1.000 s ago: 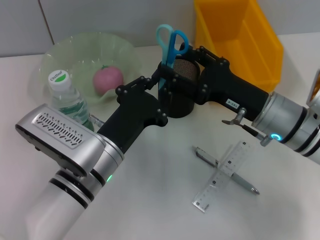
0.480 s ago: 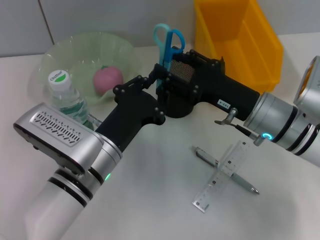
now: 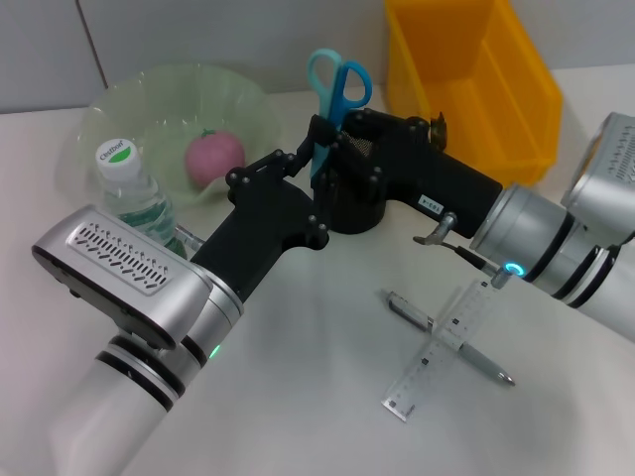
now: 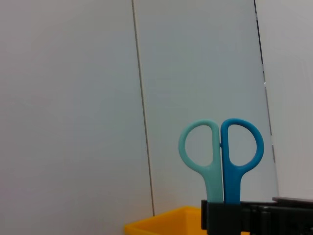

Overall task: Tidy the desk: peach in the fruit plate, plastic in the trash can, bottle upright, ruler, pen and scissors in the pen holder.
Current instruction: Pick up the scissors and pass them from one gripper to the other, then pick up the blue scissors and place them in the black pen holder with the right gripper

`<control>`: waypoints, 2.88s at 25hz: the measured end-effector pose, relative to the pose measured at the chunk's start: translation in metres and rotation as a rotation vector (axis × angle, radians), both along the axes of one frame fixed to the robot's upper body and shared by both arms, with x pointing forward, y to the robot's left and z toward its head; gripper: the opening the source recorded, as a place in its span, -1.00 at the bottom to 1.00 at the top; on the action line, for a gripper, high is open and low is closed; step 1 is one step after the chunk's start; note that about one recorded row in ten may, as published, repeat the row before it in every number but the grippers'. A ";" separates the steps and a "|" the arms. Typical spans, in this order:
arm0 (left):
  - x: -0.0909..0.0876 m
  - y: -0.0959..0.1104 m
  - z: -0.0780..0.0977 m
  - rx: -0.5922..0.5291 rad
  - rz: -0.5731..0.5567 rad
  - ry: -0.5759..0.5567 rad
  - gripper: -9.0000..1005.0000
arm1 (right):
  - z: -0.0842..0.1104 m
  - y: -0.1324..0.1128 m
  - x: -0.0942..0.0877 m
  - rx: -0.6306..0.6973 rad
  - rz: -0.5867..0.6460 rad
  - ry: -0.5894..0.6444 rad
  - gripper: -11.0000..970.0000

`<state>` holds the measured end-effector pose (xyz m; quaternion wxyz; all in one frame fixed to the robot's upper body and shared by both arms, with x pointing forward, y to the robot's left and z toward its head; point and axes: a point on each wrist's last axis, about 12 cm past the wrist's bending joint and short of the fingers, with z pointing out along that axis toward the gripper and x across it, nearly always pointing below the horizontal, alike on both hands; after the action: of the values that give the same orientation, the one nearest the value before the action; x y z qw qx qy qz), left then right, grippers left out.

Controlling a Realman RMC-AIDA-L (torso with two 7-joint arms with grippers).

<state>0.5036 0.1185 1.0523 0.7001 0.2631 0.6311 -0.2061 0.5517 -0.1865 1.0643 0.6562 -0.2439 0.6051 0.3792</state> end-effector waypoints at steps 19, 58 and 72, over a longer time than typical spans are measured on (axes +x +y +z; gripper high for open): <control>0.001 0.001 -0.001 0.008 0.003 0.003 -0.35 | -0.002 0.007 -0.001 -0.006 -0.016 -0.002 -0.76; -0.021 0.045 -0.013 -0.128 -0.170 0.258 0.59 | 0.012 -0.030 0.015 -0.003 -0.106 -0.061 -0.76; -0.039 0.106 -0.020 -0.095 -0.362 0.376 0.59 | 0.016 -0.031 0.029 -0.093 -0.145 -0.101 -0.74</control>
<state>0.4648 0.2241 1.0327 0.5337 0.2958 0.6823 -0.4027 0.5810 -0.2175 1.0802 0.6995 -0.2485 0.6042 0.2895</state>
